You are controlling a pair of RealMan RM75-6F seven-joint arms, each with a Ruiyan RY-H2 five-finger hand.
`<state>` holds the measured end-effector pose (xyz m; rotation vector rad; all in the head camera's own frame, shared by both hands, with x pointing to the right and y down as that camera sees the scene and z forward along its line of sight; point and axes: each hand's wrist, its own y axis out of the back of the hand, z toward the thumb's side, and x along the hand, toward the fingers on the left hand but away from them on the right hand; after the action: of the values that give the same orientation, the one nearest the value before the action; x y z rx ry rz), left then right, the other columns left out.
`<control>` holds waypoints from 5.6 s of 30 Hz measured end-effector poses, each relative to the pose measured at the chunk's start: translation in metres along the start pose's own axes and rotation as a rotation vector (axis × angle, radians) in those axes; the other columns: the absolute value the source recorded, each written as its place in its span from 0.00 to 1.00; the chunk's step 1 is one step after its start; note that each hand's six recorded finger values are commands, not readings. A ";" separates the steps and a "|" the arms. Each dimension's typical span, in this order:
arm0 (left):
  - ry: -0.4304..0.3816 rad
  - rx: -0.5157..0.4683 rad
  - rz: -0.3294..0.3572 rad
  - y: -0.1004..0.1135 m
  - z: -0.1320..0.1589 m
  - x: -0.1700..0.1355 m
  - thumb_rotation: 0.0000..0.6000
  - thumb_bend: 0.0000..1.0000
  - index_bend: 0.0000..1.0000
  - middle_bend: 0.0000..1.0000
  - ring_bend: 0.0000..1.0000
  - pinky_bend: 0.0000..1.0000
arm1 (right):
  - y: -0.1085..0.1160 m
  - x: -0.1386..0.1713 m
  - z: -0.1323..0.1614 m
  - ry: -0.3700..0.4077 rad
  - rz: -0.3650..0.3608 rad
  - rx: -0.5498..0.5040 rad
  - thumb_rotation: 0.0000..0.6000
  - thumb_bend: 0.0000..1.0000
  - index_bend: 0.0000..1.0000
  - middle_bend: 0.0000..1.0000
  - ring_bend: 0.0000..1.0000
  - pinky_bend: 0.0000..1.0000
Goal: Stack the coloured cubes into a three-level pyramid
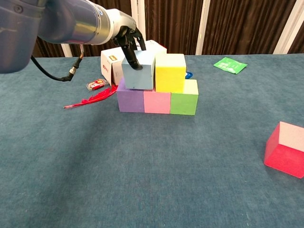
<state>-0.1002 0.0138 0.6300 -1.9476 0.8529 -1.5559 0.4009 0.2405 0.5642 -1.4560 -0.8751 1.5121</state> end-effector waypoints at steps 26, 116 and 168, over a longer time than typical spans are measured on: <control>0.021 0.035 0.007 -0.002 0.003 0.001 1.00 0.40 0.25 0.21 0.00 0.00 | 0.000 -0.001 -0.002 -0.014 -0.002 -0.006 1.00 0.09 0.00 0.00 0.00 0.00; -0.134 -0.027 0.377 0.058 -0.256 -0.241 1.00 0.38 0.07 0.02 0.00 0.00 | -0.004 -0.007 0.069 -0.059 0.328 -0.345 1.00 0.09 0.00 0.00 0.00 0.00; 0.094 0.018 0.432 -0.001 -0.321 -0.264 1.00 0.40 0.11 0.05 0.00 0.00 | -0.007 -0.054 0.132 -0.176 0.284 -0.164 1.00 0.09 0.10 0.18 0.00 0.00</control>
<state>-0.4526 0.2084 0.5268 -1.5534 1.2011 -1.3938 0.2693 0.2032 0.6028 -1.6380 -0.9453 1.8374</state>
